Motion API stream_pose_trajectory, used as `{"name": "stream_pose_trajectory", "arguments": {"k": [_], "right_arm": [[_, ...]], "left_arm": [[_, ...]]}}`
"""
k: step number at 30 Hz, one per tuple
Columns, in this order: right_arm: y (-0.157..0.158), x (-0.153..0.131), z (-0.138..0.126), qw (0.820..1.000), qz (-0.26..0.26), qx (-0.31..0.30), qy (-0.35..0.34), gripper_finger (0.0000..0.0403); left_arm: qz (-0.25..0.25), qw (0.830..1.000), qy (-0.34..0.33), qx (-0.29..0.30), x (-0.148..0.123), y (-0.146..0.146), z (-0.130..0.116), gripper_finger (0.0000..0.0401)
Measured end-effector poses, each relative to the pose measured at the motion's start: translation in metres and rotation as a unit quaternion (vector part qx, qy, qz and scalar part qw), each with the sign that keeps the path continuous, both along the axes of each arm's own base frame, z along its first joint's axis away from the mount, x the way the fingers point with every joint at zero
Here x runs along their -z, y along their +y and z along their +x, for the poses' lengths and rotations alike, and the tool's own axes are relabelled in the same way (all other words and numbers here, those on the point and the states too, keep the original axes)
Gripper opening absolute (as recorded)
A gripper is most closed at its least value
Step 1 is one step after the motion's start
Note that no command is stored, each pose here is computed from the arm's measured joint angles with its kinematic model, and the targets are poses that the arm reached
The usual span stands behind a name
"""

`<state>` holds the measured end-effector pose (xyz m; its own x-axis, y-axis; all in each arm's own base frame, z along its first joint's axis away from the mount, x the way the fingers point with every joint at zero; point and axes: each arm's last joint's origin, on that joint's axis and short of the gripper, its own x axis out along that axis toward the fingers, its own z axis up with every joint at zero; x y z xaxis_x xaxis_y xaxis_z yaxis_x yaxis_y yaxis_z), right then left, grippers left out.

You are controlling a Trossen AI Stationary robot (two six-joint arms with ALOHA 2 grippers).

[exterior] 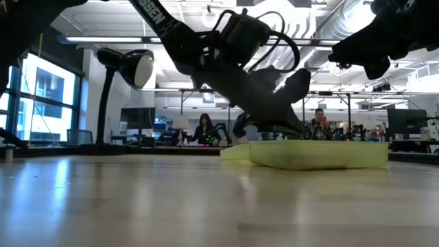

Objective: Pick & place school supplies into a supply box
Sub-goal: Put the green crayon into the yellow supply box, then close the yellow supply box

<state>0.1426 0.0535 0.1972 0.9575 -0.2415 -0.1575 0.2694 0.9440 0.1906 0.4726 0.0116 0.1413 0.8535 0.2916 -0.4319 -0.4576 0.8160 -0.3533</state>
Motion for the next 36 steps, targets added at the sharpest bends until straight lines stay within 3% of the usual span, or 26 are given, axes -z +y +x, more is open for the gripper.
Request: {"name": "stream_pose_trajectory", "arguments": {"k": [16,23,27,36], "right_arm": [[0.000,0.000,0.000,1.000,-0.002,0.002,0.000,0.0094],[-0.001,0.000,0.000,1.000,-0.013,0.012,0.001,0.0094],[-0.004,-0.001,-0.001,0.998,-0.039,0.059,0.002,0.0094],[-0.028,0.000,0.006,0.991,-0.018,0.128,0.019,0.0077]], "left_arm": [[0.013,1.000,-0.012,0.002,-0.006,0.000,0.000,0.0142],[0.003,1.000,-0.011,0.012,-0.026,-0.001,-0.005,0.0130],[0.003,1.000,0.018,0.012,-0.048,-0.001,-0.016,0.0122],[0.000,0.998,0.067,-0.007,-0.092,0.000,-0.046,0.0074]]}}
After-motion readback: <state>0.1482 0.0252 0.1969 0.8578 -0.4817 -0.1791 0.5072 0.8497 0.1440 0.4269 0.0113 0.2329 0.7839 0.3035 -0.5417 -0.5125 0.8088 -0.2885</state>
